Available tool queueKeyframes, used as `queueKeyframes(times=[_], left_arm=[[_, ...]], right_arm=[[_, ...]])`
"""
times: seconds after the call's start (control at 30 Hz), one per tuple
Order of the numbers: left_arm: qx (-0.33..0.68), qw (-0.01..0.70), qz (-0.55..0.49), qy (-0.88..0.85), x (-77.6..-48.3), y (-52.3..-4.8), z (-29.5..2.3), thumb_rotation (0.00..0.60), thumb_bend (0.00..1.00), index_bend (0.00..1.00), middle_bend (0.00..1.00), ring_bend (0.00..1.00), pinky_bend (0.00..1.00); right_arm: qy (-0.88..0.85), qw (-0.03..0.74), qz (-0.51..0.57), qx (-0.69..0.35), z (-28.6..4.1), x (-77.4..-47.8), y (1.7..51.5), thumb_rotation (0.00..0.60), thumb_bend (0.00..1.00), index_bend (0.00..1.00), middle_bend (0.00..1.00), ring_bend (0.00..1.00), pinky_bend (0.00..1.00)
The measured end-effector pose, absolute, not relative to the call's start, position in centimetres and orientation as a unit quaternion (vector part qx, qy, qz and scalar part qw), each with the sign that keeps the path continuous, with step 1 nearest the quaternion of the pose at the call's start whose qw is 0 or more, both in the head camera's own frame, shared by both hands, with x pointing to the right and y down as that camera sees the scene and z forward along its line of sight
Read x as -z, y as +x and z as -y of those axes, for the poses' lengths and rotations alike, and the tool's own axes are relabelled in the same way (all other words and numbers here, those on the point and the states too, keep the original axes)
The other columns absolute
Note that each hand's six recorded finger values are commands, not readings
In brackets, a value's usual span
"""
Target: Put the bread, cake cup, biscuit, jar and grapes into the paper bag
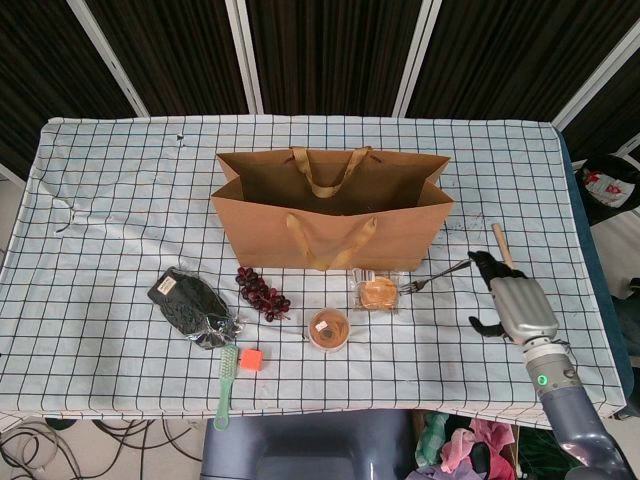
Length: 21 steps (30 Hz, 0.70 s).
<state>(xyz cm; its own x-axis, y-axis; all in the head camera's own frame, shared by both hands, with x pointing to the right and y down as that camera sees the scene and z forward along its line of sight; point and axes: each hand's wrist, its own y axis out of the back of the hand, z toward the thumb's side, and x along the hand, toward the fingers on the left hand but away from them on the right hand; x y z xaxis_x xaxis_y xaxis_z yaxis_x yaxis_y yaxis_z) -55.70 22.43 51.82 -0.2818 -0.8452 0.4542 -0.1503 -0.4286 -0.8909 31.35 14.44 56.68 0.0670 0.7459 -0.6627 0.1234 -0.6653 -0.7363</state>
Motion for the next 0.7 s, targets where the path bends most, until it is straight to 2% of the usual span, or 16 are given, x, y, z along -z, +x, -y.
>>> queueKeyframes(times=[0.17, 0.3, 0.7], left_arm=[[0.654, 0.265, -0.463, -0.536, -51.9, -55.8, -22.3, 0.6, 0.1, 0.01, 0.08, 0.0, 0.05], [0.654, 0.265, -0.463, -0.536, -51.9, -55.8, -22.3, 0.6, 0.1, 0.01, 0.08, 0.0, 0.05], [0.657, 0.264, -0.459, -0.536, -52.1, -55.8, -22.3, 0.6, 0.1, 0.01, 0.08, 0.0, 0.05]], right_arm=[[-0.719, 0.224, 0.305, -0.583, -16.5, -60.1, 28.2, 0.6, 0.23, 0.05, 0.06, 0.15, 0.21], [-0.738, 0.224, 0.292, -0.565, -16.9, -62.1, 25.7, 0.6, 0.23, 0.06, 0.06, 0.15, 0.21], [-0.728, 0.293, 0.263, -0.561, -16.4, -66.4, 21.4, 0.6, 0.23, 0.06, 0.06, 0.14, 0.21]])
